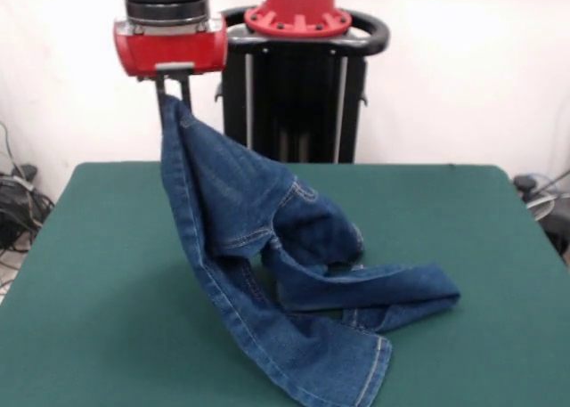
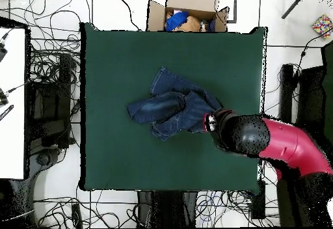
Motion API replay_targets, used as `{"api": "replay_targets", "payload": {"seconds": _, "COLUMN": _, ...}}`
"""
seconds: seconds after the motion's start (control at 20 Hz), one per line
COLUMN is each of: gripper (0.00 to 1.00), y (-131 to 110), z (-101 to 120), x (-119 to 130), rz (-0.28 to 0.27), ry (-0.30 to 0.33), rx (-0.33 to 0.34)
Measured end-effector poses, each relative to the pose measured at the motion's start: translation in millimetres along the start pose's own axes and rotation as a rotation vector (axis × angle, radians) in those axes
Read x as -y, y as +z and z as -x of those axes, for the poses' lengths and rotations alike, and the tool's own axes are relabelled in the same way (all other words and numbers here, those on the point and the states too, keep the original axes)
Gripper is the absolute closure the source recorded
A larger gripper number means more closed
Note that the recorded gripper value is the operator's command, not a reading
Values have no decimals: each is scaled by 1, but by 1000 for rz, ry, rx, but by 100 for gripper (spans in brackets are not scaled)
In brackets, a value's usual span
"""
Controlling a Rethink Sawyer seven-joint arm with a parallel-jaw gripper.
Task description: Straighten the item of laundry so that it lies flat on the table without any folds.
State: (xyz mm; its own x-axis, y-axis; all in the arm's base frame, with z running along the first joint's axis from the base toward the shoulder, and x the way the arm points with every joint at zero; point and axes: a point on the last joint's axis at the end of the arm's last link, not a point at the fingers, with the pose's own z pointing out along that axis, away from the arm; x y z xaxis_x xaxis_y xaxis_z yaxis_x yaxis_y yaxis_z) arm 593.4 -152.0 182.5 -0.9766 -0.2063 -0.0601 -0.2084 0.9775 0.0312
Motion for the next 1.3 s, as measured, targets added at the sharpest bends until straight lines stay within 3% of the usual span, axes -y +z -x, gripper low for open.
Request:
{"api": "replay_targets", "payload": {"seconds": 0.3, "gripper": 100, "y": -30, "z": 26, "x": 23, "rz": 48, "ry": 4, "rx": -97}}
{"api": "replay_targets", "payload": {"seconds": 0.55, "gripper": 100, "y": -70, "z": 48, "x": 53, "rz": 58, "ry": -40, "rx": -174}}
{"api": "replay_targets", "payload": {"seconds": 0.85, "gripper": 100, "y": -109, "z": 76, "x": 92, "rz": 28, "ry": -135, "rx": -176}}
{"api": "replay_targets", "payload": {"seconds": 1.3, "gripper": 100, "y": -147, "z": 111, "x": 143, "rz": -26, "ry": -252, "rx": -138}}
